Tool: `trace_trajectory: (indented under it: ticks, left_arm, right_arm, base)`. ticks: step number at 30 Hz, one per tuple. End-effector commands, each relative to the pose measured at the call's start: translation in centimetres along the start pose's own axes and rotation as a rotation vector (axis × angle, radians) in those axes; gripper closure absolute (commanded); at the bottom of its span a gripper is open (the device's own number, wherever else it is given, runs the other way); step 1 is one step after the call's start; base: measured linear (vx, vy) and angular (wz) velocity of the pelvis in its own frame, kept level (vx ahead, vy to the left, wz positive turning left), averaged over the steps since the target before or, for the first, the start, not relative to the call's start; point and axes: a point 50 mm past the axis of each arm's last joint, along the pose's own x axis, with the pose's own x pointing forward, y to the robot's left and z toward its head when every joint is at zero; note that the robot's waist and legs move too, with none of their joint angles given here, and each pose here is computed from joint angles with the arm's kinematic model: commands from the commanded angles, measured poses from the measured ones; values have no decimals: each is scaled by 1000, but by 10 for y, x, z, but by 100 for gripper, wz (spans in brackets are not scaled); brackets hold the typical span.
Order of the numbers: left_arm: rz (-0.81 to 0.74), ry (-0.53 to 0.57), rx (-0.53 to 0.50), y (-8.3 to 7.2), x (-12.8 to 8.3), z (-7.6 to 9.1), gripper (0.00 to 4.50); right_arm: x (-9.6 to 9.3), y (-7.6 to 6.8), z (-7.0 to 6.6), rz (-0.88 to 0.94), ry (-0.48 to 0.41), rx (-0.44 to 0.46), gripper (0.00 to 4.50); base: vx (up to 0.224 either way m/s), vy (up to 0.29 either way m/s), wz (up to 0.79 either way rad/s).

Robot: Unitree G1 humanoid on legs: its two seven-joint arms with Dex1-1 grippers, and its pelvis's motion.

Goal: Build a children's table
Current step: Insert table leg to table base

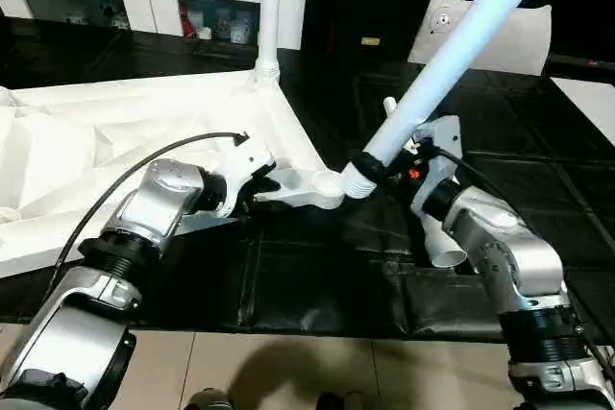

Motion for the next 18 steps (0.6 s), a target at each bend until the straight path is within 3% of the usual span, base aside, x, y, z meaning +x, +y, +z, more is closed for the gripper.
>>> trace_trajectory:
  ticks: [1,4,18]
  left_arm:
    - [4,-13,12,3,-1,7,250]
    - [6,-8,12,2,0,6,260]
    - [4,57,35,2,1,-1,391]
  right_arm:
    - [-2,0,1,-6,-7,-11,259]
    - [-2,0,1,-7,-4,-11,259]
    - [-2,1,0,-2,5,-17,259]
  base:
    - [0,0,0]
    - [0,0,0]
    - [0,0,0]
